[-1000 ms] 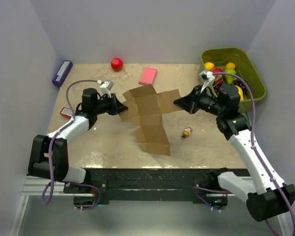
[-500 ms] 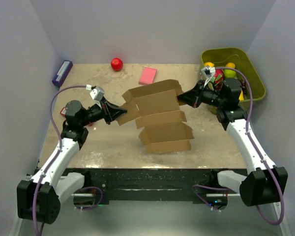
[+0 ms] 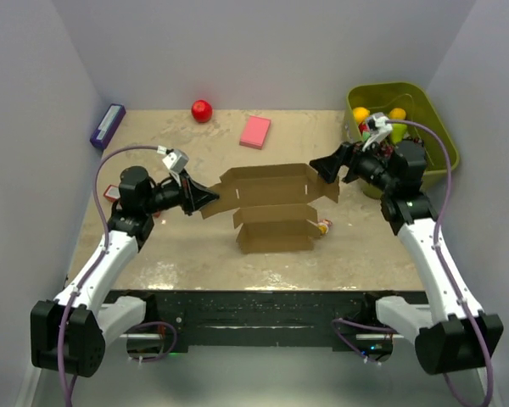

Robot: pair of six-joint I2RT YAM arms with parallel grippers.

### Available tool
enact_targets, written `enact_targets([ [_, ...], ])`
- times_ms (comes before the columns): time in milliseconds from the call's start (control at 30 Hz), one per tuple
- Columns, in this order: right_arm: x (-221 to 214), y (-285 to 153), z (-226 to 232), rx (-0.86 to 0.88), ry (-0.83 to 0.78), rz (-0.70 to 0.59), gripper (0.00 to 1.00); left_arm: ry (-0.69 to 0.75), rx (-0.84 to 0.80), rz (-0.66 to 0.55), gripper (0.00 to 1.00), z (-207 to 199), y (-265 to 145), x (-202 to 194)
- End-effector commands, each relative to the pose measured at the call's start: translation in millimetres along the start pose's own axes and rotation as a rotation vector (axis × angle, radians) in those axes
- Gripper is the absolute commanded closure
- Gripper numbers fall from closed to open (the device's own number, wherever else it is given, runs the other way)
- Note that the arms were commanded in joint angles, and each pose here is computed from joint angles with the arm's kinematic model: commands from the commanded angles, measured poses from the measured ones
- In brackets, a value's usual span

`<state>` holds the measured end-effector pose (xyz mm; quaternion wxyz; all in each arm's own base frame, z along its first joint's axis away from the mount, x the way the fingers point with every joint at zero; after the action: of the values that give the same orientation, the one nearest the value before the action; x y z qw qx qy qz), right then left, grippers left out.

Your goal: Fold the paper box

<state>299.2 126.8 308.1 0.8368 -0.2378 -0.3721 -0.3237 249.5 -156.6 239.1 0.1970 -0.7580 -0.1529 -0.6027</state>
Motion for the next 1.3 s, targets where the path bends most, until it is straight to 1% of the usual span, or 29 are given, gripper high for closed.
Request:
enact_targets([
  [0,37,-38,14,-0.146,-0.136,-0.229,0.01,0.017,0.052,0.047,1.0,10,0,4],
  [33,41,-48,22,-0.147,-0.152,-0.255,0.01,0.017,0.045,0.057,1.0,10,-1,3],
  [133,42,-53,48,-0.051,-0.188,-0.243,0.01,0.007,0.003,0.065,1.0,7,1,0],
  [200,35,-53,70,0.048,-0.268,-0.221,0.01,-0.011,-0.061,0.075,1.0,2,4,-2],
  [233,32,-51,76,0.071,-0.297,-0.211,0.01,-0.022,-0.087,0.077,1.0,0,4,-3],
  [300,19,-37,84,0.116,-0.358,-0.13,0.01,-0.035,-0.161,0.077,1.0,-6,5,-4],
  [367,12,-27,91,0.143,-0.386,-0.053,0.01,-0.035,-0.189,0.076,1.0,-10,5,-4],
  [400,6,-15,97,0.167,-0.426,-0.011,0.02,-0.033,-0.202,0.073,1.0,-11,5,-3],
  [567,-16,23,90,0.184,-0.541,0.138,0.03,-0.014,-0.236,0.071,1.0,-16,2,-2],
  [600,-23,36,86,0.197,-0.575,0.179,0.04,-0.014,-0.241,0.072,1.0,-17,2,-2],
  [633,-27,41,84,0.201,-0.587,0.201,0.05,-0.012,-0.243,0.075,1.0,-17,2,-3],
  [733,-38,61,80,0.234,-0.638,0.243,0.06,-0.011,-0.251,0.08,1.0,-17,2,-3],
  [800,-38,68,81,0.259,-0.669,0.24,0.06,-0.011,-0.263,0.08,1.0,-18,2,-4],
  [933,-49,82,77,0.29,-0.664,0.313,0.04,-0.009,-0.282,0.078,1.0,-20,1,-4],
  [1033,-57,84,72,0.298,-0.665,0.351,0.06,-0.013,-0.307,0.077,1.0,-23,1,-4],
  [1133,-67,86,68,0.306,-0.654,0.392,0.17,-0.007,-0.305,0.076,1.0,-23,1,-3],
  [1167,-68,86,68,0.309,-0.646,0.396,0.26,-0.005,-0.297,0.077,1.0,-22,1,-3],
  [1267,-73,86,67,0.313,-0.614,0.399,0.37,0.005,-0.273,0.081,1.0,-18,2,-2],
])
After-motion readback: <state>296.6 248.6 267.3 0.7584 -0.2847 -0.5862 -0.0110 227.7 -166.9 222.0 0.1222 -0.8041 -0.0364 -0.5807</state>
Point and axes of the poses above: each gripper's point midway between its finger pads, its own y axis out along the fingers, its own z axis along the line the jaws close on, x = y × z, the point moved 4 cm from there along -y, back along the fingers, and after that the axes turned 12 degrees about y, right-handed, at the moved point
